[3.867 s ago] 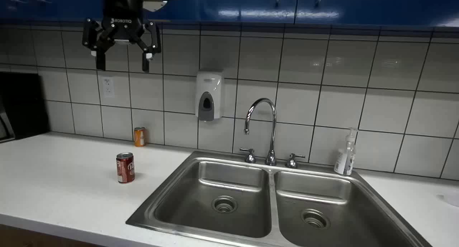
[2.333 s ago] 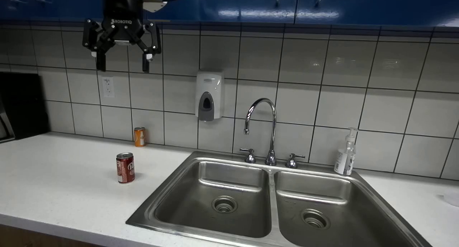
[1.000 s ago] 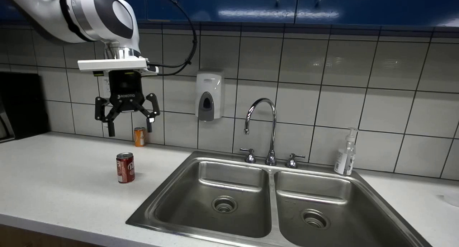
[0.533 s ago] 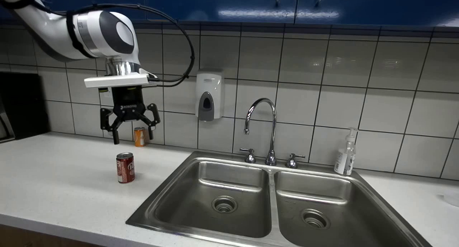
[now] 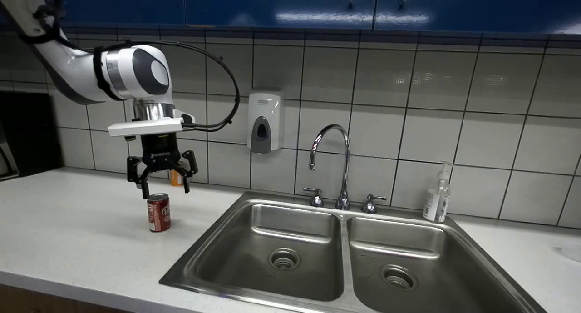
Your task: Pick up the brown dr pepper can and put it in the left side of the sink
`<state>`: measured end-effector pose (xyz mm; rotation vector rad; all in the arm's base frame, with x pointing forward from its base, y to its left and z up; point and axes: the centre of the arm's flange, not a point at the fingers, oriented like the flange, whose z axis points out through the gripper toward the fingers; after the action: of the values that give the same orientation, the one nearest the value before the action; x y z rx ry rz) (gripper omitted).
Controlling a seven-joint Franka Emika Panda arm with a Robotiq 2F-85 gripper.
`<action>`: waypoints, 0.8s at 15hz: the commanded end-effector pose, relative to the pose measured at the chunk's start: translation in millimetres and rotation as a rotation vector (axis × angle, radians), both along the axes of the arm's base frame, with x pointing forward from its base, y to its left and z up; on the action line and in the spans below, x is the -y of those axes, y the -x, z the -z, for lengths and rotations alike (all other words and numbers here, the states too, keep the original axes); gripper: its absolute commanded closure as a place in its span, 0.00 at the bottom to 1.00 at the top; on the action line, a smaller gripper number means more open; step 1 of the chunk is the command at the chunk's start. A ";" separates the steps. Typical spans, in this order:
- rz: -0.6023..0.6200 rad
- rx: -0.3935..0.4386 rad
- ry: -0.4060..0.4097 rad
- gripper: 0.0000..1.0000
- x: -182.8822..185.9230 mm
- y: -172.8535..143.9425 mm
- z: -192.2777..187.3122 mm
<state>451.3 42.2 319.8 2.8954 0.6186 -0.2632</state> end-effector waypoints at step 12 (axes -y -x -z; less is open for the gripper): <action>0.048 0.073 0.016 0.00 -70.4 -60.7 30.8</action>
<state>501.9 101.2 287.4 2.9043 0.6000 -0.2206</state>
